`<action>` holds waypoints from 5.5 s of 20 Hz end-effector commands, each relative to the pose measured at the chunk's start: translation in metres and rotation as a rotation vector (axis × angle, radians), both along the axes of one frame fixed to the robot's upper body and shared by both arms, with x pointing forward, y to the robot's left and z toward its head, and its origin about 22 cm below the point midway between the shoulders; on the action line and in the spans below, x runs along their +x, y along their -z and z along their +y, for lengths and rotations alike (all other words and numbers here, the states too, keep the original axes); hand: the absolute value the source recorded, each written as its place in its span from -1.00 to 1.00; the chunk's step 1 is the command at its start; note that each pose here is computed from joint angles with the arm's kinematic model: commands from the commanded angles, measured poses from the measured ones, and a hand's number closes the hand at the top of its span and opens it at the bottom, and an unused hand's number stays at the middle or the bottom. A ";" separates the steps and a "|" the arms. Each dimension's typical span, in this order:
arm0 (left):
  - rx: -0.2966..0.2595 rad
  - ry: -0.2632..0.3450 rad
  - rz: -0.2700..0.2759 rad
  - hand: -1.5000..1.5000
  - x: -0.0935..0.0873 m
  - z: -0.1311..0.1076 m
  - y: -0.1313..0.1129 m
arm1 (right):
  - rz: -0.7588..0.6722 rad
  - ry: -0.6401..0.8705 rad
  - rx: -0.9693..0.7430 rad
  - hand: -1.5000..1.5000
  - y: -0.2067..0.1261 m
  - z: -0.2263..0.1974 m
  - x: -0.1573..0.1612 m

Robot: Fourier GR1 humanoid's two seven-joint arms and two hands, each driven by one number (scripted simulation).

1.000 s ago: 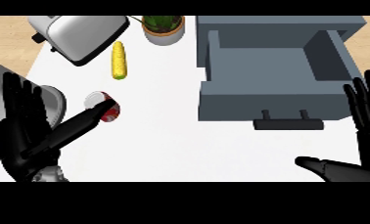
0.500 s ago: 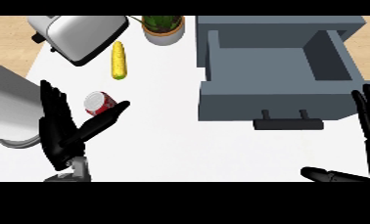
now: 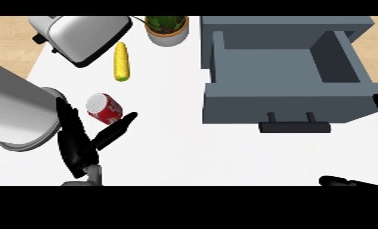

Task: Pick up the can, place it into the drawer and close the drawer

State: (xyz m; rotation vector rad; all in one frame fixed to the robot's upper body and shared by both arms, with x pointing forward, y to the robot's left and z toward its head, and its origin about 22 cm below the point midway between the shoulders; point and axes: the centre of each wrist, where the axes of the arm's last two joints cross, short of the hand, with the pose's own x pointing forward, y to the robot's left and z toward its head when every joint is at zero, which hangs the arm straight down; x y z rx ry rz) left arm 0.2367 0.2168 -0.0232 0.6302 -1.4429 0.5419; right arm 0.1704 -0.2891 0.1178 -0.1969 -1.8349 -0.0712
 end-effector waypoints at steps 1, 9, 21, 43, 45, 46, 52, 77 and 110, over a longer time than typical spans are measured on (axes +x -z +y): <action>-0.018 -0.025 0.004 -1.00 0.004 0.006 0.016 | 0.006 -0.007 0.007 -1.00 0.003 -0.012 0.003; -0.036 -0.066 0.019 -1.00 0.001 0.032 0.066 | -0.003 0.001 0.007 -1.00 -0.020 -0.025 0.003; -0.072 -0.099 0.047 -1.00 0.005 0.050 0.097 | -0.011 0.005 -0.009 -1.00 -0.015 -0.001 0.000; -0.134 0.152 -0.041 1.00 0.056 0.057 0.106 | -0.011 0.023 -0.025 -1.00 -0.018 -0.007 -0.010; -0.133 0.156 -0.081 1.00 0.079 0.044 0.093 | -0.017 -0.003 -0.033 -1.00 -0.014 -0.012 -0.018; -0.151 0.160 -0.084 1.00 0.061 0.062 0.106 | -0.009 -0.008 -0.016 -1.00 -0.021 -0.012 -0.002; -0.115 0.424 -0.100 1.00 0.095 0.021 0.082 | -0.033 0.010 -0.023 -1.00 -0.034 -0.005 -0.003; -0.084 0.896 -0.176 1.00 0.160 -0.090 -0.068 | -0.014 0.065 -0.064 -1.00 -0.020 -0.015 -0.003; 0.085 0.907 -0.098 1.00 0.191 -0.234 -0.280 | -0.086 0.018 -0.043 -1.00 -0.049 -0.010 0.011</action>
